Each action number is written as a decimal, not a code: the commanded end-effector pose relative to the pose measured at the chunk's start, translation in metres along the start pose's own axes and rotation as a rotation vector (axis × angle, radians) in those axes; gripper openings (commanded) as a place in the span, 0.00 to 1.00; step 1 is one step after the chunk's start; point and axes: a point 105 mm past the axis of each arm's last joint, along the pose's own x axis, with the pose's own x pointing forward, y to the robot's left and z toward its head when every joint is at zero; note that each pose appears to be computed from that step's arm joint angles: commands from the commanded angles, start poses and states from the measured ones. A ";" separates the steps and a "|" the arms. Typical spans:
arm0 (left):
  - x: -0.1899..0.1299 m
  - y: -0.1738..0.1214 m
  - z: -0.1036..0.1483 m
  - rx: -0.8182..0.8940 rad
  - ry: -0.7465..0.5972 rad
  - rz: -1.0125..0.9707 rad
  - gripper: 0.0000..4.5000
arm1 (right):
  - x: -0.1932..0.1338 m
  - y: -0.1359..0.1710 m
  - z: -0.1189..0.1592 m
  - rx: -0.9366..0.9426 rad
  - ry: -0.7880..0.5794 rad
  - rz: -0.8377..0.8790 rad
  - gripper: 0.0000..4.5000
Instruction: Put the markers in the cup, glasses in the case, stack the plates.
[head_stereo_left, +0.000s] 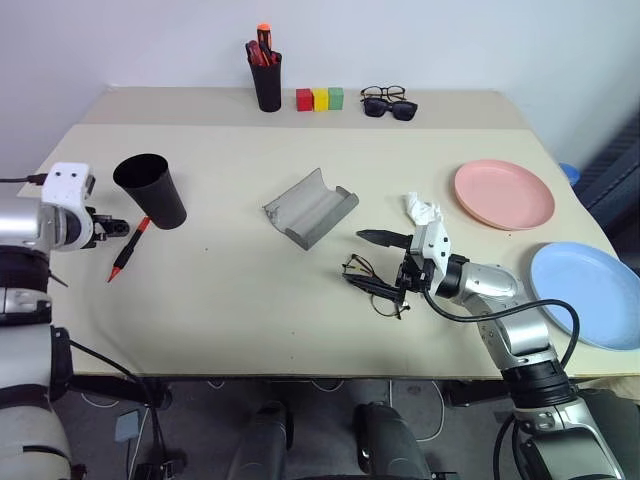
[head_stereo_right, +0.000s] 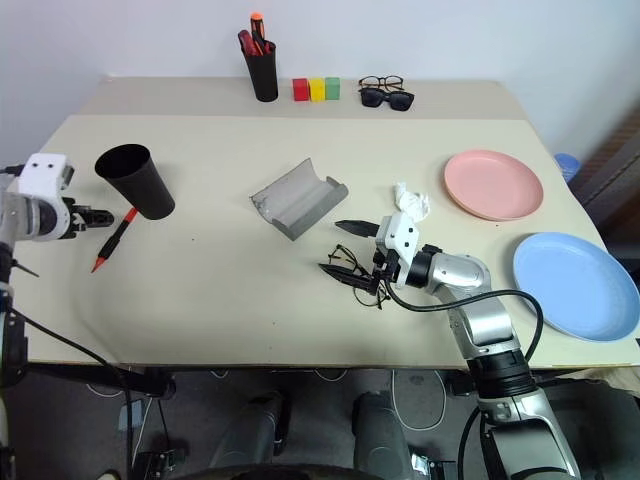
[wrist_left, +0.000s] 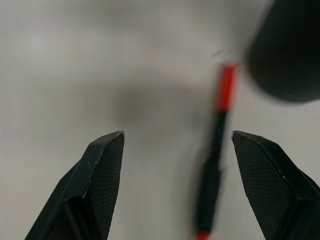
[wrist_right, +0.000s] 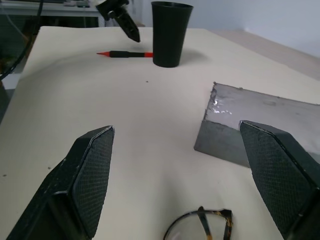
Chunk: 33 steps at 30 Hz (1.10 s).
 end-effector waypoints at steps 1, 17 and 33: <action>0.004 -0.001 0.006 0.055 0.022 0.014 0.77 | -0.003 -0.002 0.014 -0.055 -0.030 -0.017 0.91; 0.023 -0.003 -0.026 0.036 0.147 0.016 0.01 | -0.005 -0.005 0.020 -0.057 -0.016 -0.046 0.91; -0.003 -0.007 0.022 -0.012 -0.122 -0.160 0.01 | 0.001 -0.005 0.016 -0.058 -0.019 -0.028 0.91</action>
